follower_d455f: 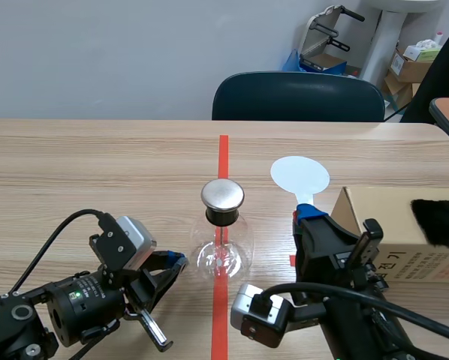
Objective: Do the electroscope experiment
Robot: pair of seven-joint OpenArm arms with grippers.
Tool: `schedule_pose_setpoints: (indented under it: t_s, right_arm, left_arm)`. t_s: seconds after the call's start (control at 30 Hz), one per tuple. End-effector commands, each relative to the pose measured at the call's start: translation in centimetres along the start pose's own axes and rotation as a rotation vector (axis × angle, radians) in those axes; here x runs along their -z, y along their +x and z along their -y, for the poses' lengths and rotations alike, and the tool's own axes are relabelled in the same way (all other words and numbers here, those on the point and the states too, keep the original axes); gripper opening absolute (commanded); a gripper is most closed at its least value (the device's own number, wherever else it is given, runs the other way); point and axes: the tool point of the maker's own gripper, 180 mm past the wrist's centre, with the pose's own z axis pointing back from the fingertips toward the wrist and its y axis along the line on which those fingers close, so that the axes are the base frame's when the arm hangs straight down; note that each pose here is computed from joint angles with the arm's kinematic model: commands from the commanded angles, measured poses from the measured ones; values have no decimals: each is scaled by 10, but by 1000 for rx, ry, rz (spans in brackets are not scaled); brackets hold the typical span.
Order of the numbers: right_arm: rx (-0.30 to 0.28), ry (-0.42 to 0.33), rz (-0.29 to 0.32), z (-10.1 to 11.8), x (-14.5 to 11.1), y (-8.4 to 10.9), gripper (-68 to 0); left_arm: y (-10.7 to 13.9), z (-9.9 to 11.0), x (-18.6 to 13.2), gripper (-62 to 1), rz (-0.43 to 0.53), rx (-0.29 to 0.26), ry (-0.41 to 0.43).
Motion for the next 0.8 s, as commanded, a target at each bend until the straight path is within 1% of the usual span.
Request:
schedule_pose_setpoints:
  t_s: [0.0, 0.27, 0.77]
  right_arm:
    - [15, -88, -7, 20, 5, -3, -665]
    - [15, -88, -7, 20, 5, -3, -665]
    - [15, -88, -7, 20, 5, -3, -665]
  left_arm:
    - [10, -8, -2, -578, 33, 5, 11]
    - [13, -17, -3, -578, 43, 9, 34]
    - [13, -17, -3, -578, 44, 8, 35]
